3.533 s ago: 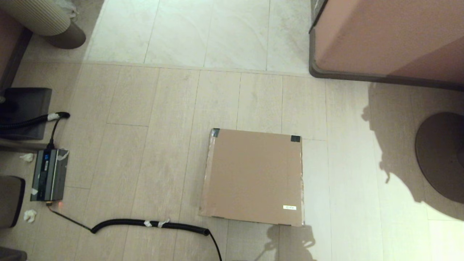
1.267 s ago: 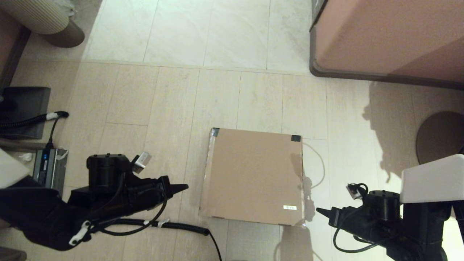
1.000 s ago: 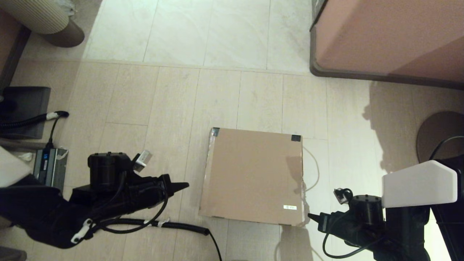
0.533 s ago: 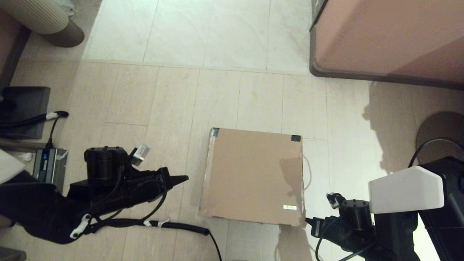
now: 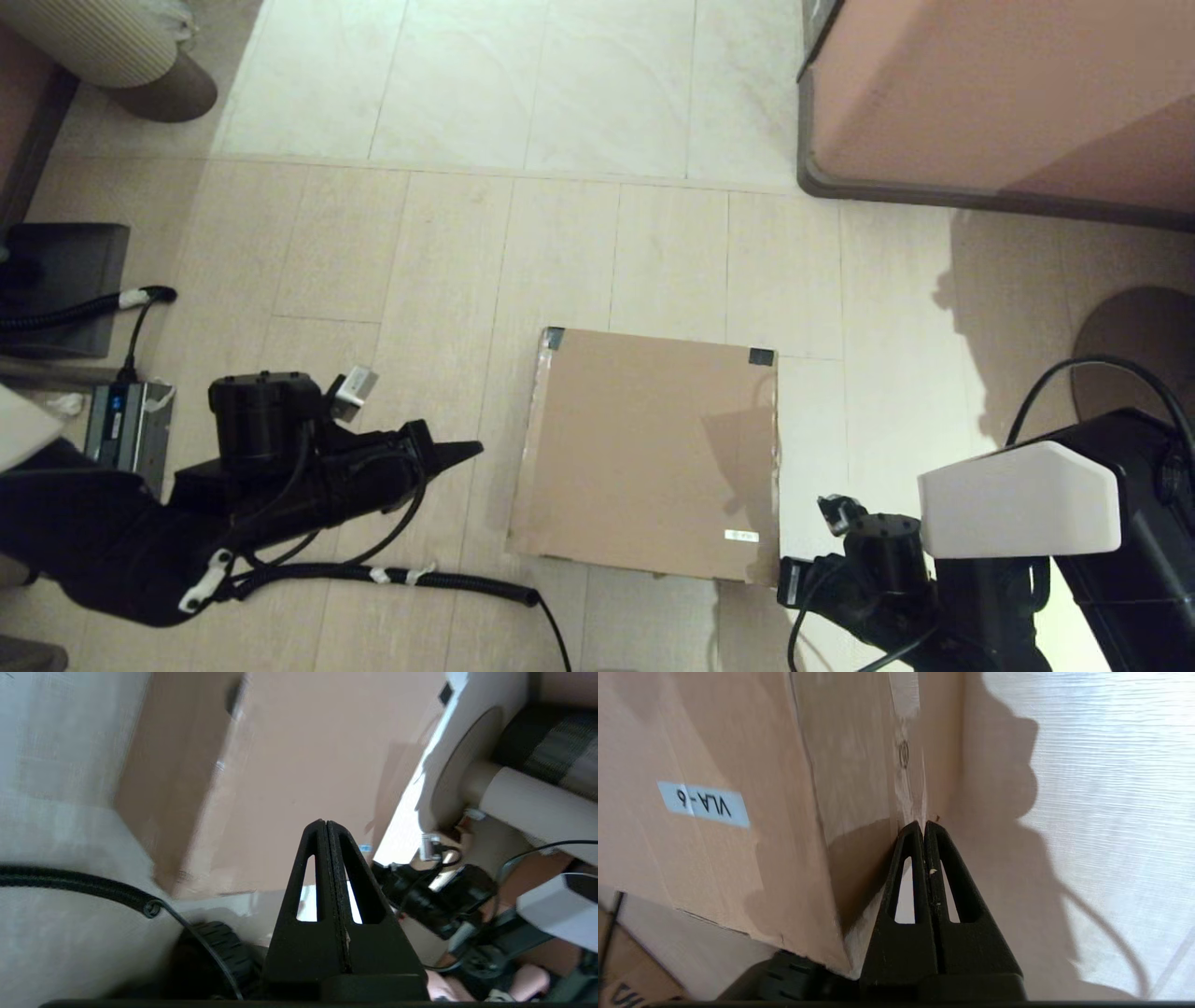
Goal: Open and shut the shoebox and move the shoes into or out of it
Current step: Open the shoe box
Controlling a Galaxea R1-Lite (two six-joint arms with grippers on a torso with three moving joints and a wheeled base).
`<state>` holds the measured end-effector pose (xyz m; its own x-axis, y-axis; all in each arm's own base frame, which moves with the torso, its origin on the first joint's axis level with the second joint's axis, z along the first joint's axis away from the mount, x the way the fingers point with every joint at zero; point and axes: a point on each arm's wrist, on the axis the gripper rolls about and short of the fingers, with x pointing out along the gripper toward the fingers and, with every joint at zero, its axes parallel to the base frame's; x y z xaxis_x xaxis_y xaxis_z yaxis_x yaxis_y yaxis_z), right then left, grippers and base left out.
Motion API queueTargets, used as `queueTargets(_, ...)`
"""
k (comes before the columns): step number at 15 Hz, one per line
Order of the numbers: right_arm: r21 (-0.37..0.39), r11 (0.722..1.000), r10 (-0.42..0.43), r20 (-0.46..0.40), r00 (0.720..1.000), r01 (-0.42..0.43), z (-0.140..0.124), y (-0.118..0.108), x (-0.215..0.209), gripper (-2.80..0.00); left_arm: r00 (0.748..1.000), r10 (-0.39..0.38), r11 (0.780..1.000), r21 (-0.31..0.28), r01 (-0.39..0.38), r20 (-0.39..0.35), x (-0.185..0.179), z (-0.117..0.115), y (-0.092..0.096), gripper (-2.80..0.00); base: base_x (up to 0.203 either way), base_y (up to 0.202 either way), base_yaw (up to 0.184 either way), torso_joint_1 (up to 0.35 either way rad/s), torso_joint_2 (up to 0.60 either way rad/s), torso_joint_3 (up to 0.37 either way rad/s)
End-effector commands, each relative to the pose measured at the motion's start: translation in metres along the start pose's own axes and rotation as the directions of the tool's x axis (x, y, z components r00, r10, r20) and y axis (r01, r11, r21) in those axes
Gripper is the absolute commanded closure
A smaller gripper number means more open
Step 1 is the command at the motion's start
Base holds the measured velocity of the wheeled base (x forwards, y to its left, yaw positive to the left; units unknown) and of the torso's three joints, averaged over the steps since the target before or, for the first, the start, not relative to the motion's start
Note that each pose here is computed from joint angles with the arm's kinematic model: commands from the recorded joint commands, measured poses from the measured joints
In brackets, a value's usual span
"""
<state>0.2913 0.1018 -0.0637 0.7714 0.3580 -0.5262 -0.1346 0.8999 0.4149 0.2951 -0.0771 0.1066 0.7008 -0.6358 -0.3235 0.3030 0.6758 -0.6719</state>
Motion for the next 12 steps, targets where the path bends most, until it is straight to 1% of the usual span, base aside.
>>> queueTargets(1,0.027,1.000,0.013,0.015,1.000,-0.013,0.002,0.002,0.001,0.00,1.000,-0.006,1.000,-0.010,0.006,0.003,0.000,0.001,0.000,0.00,0.000,0.000,0.000,0.000,0.00,0.000)
queueTargets(3,0.063,0.998,0.017,0.023,1.000,-0.019,0.005,0.003,0.000,0.00,1.000,0.004,1.000,-0.017,-0.004,-0.007,0.004,-0.001,0.003,0.00,0.000,0.000,0.000,0.000,0.00,0.000)
queueTargets(5,0.067,0.998,0.016,0.020,1.000,-0.017,0.005,0.003,-0.002,0.00,0.999,0.040,0.999,-0.025,-0.041,-0.017,0.009,-0.004,0.009,0.00,0.000,0.000,0.000,0.000,0.00,0.000)
queueTargets(7,0.068,0.998,0.007,0.021,1.000,-0.009,0.005,0.002,-0.003,0.00,0.990,0.139,0.989,-0.043,-0.140,-0.014,0.017,-0.006,0.017,0.00,0.000,0.000,0.000,0.000,0.00,0.000)
queueTargets(8,0.069,0.998,0.007,0.024,1.000,-0.009,0.006,0.001,-0.002,0.00,0.986,0.167,0.985,-0.042,-0.168,-0.023,0.024,-0.008,0.021,0.00,0.000,0.000,0.000,0.000,0.00,0.000)
queueTargets(10,0.065,0.998,0.014,0.036,0.999,-0.016,0.008,0.002,0.000,0.00,0.976,0.214,0.977,-0.003,-0.214,-0.036,0.040,-0.015,0.027,0.00,0.000,0.000,0.000,0.000,0.00,0.000)
queueTargets(12,0.063,0.998,0.020,0.044,0.999,-0.023,0.010,0.003,0.002,0.00,0.959,0.282,0.959,0.039,-0.281,-0.026,0.061,-0.023,0.034,0.00,0.000,0.000,0.000,0.000,0.00,0.000)
